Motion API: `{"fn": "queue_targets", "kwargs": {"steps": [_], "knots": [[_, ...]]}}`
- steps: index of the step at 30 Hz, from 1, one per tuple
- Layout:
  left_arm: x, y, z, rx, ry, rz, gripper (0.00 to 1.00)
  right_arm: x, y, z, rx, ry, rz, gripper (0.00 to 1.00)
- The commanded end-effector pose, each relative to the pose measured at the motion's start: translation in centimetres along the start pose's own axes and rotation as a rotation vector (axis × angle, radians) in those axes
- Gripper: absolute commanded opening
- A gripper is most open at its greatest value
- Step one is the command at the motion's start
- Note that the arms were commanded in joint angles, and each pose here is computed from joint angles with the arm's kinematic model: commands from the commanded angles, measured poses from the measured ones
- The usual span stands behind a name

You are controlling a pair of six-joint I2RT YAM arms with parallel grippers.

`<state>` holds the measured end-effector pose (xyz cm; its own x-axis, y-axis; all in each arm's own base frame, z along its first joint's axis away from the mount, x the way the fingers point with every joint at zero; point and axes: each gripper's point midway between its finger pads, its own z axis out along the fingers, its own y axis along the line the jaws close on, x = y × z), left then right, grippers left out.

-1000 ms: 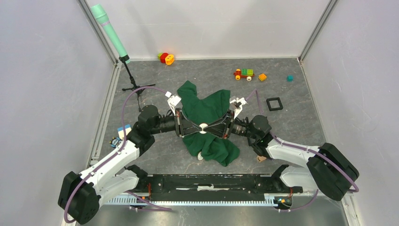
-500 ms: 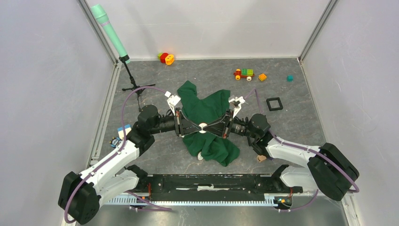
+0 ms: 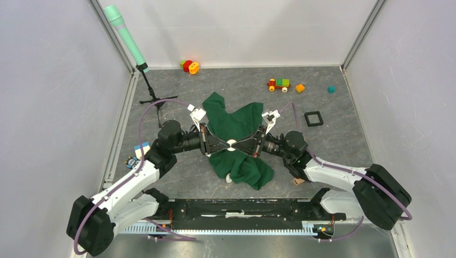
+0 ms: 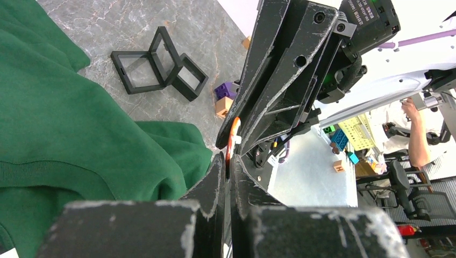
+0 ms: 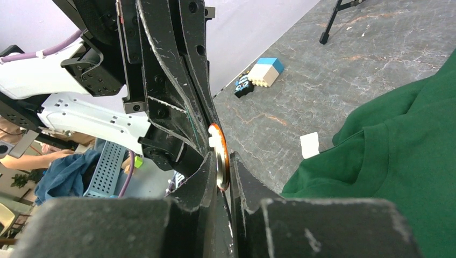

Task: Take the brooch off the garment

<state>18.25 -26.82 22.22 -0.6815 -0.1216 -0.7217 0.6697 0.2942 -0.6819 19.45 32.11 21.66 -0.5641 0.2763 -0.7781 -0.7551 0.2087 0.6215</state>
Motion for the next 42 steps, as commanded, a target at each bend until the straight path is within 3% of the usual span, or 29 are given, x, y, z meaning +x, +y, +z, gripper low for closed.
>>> {"fn": "queue_targets", "kwargs": {"steps": [1,4,13,16,19,23,25,29,37,42], "knots": [[0.1,-2.2,-0.1,0.096,0.013,0.036,0.02,-1.2,-2.0,-0.3,0.111,-0.085,-0.006,0.15],[0.0,-2.1,-0.1,0.088,0.006,0.036,0.02,-1.5,-2.1,-0.7,0.120,-0.109,-0.010,0.19],[-0.1,-1.6,0.0,0.067,-0.004,0.034,0.02,-1.6,-2.2,-0.9,0.128,-0.128,-0.001,0.19],[0.0,-1.7,0.0,0.070,-0.001,0.035,0.02,-1.3,-1.9,-0.2,0.102,-0.083,-0.025,0.20],[0.1,-1.6,0.2,0.077,0.015,0.028,0.02,-1.0,-1.0,0.4,0.045,-0.050,-0.040,0.26],[0.0,-1.6,0.2,0.072,0.007,0.033,0.02,-1.0,-2.2,0.1,0.112,-0.064,-0.008,0.26],[-0.1,-1.5,0.1,0.060,-0.004,0.034,0.02,-1.3,-2.6,-0.5,0.136,-0.104,-0.001,0.32],[0.3,0.9,0.0,-0.070,-0.003,-0.002,0.02,-1.5,-2.5,-1.1,0.143,-0.139,-0.001,0.37],[1.1,5.3,-0.7,-0.304,0.008,-0.027,0.02,-1.5,-2.5,-1.6,0.155,-0.130,-0.050,0.60],[1.9,8.1,-1.8,-0.508,0.086,0.021,0.02,-0.8,-6.0,-2.4,0.371,0.000,-0.138,0.65]]}}
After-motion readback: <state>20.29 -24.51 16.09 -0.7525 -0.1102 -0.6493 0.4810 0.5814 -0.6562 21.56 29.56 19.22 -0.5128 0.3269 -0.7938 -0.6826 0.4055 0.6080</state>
